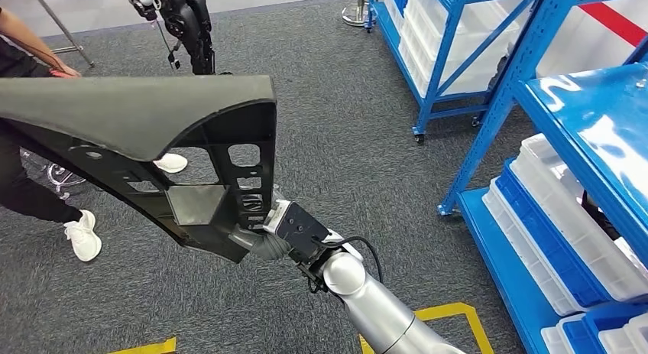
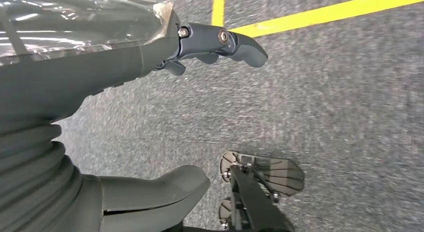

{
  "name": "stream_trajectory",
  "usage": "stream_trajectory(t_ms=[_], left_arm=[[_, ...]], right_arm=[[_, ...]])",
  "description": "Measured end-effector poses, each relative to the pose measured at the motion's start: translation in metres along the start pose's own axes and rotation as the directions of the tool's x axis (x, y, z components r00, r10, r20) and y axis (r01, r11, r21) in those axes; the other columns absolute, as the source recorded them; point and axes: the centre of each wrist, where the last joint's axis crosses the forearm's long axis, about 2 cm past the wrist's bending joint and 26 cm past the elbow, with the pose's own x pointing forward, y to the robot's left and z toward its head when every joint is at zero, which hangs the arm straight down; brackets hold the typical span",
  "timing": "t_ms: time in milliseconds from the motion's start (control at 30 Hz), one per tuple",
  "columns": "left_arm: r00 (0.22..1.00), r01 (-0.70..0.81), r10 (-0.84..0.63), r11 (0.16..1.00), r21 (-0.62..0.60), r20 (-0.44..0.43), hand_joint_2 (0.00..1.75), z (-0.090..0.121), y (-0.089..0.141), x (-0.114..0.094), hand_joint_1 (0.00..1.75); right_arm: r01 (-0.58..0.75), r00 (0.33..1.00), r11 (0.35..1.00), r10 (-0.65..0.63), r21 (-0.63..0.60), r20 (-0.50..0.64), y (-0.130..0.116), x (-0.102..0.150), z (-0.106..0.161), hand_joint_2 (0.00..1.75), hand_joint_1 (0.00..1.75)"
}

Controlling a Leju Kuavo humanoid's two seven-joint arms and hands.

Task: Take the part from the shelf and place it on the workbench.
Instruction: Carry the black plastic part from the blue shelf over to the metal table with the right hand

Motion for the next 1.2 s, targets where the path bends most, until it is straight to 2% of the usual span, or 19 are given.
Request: stream_trajectory(t_ms=[333,567,1200], left_arm=[[1.0,0.018,-0.018,1.0,-0.004,0.007,1.75,0.0,0.0,0.001,0.0],[1.0,0.015,-0.015,1.0,-0.013,0.01,1.75,0.0,-0.002,0.003,0.0],[1.0,0.019,-0.019,1.0,-0.011,-0.008,1.75,0.0,-0.001,0.0,0.0]], right_arm=[[0.008,1.0,1.0,-0.008,-0.012,0.017,0.003,0.002,-0.001,1.75,1.75],[0.007,1.0,0.999,-0.007,-0.031,-0.01,0.002,-0.007,0.012,1.75,1.75],[0.01,1.0,0.999,-0.009,-0.037,0.012,0.004,-0.002,0.009,1.75,1.75]])
